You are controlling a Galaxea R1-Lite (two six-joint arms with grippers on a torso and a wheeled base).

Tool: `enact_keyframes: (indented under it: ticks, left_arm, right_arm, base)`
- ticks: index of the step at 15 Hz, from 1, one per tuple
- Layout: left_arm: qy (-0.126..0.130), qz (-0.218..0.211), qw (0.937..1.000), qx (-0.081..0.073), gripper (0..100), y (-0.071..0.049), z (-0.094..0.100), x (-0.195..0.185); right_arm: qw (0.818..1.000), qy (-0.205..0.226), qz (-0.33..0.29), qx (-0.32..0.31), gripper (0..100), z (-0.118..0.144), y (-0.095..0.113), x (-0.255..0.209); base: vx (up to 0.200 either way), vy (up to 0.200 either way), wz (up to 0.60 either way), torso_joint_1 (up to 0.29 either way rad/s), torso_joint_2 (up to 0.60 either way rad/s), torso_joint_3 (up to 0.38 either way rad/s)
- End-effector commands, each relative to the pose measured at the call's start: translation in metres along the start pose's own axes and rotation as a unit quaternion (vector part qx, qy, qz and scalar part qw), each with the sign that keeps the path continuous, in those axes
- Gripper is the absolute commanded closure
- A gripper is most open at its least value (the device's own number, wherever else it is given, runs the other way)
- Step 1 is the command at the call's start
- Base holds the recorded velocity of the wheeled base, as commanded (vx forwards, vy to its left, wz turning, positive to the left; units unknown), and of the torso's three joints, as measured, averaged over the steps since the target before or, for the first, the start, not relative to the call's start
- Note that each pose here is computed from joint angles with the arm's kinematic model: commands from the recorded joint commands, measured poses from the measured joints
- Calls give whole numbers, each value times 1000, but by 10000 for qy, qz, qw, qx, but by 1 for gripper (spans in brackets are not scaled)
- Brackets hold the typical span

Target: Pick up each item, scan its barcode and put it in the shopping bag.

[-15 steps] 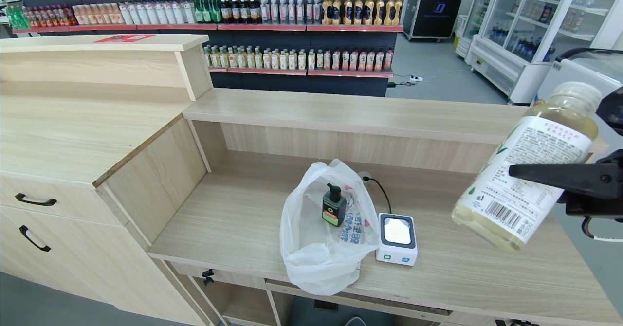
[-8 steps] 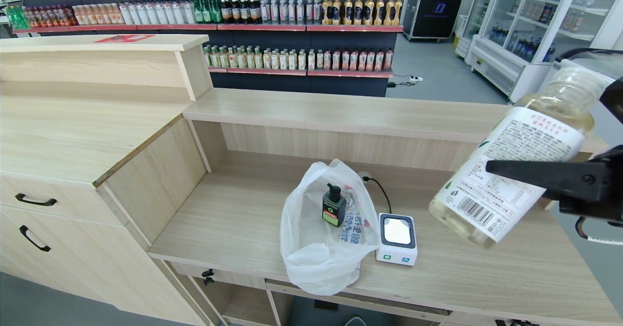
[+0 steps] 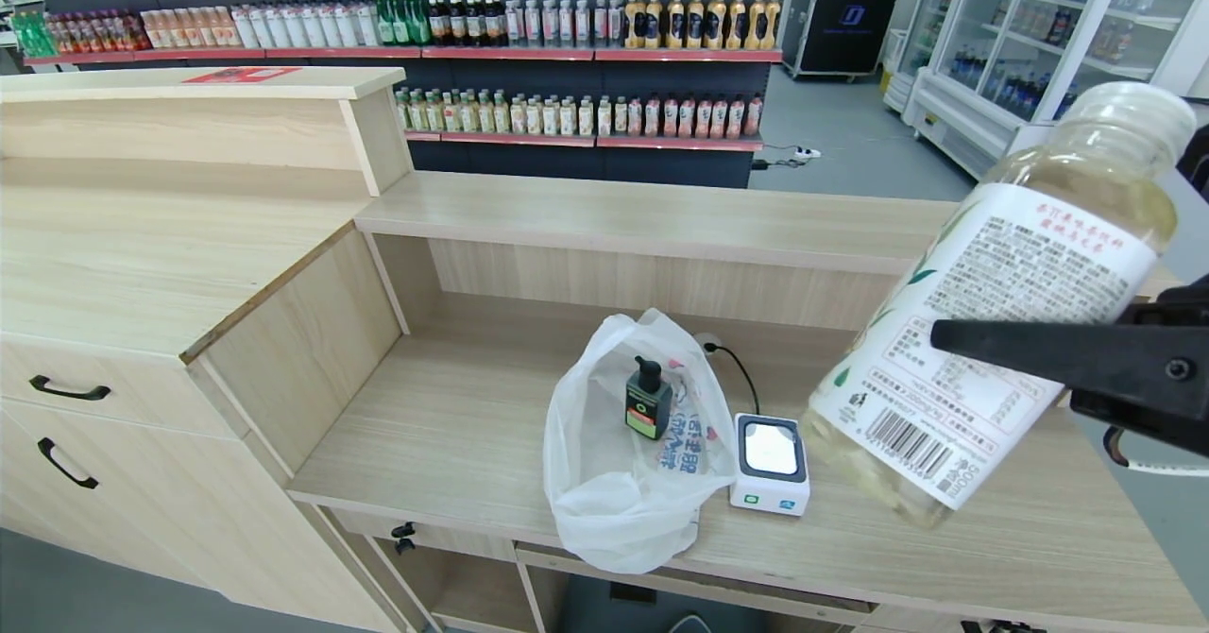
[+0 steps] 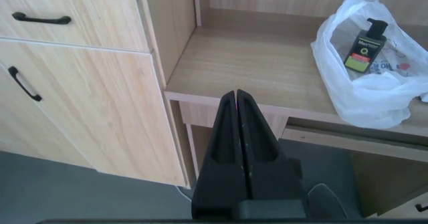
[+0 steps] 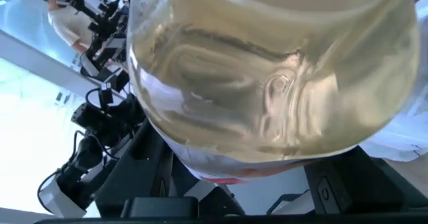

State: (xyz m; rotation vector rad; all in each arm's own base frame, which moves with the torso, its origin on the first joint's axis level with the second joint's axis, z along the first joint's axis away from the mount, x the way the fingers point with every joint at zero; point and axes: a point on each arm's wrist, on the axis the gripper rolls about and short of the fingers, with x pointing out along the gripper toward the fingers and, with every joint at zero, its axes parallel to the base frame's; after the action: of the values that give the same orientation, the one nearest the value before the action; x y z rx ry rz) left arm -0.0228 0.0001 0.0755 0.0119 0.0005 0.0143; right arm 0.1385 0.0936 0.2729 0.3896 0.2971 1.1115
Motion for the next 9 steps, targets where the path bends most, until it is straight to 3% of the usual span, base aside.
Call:
enact_keyframes:
  ticks: [1, 9]
  left_arm:
    - [-2, 5, 10000, 2, 100, 0, 0, 0]
    - [-2, 5, 10000, 2, 100, 0, 0, 0]
  right_arm:
    - [9996, 131, 235, -84, 100, -2, 5, 8]
    - [9964, 355, 747, -173, 100, -4, 15, 14]
  base:
    - [0, 0, 0, 0, 0, 0]
    - [0, 0, 0, 0, 0, 0]
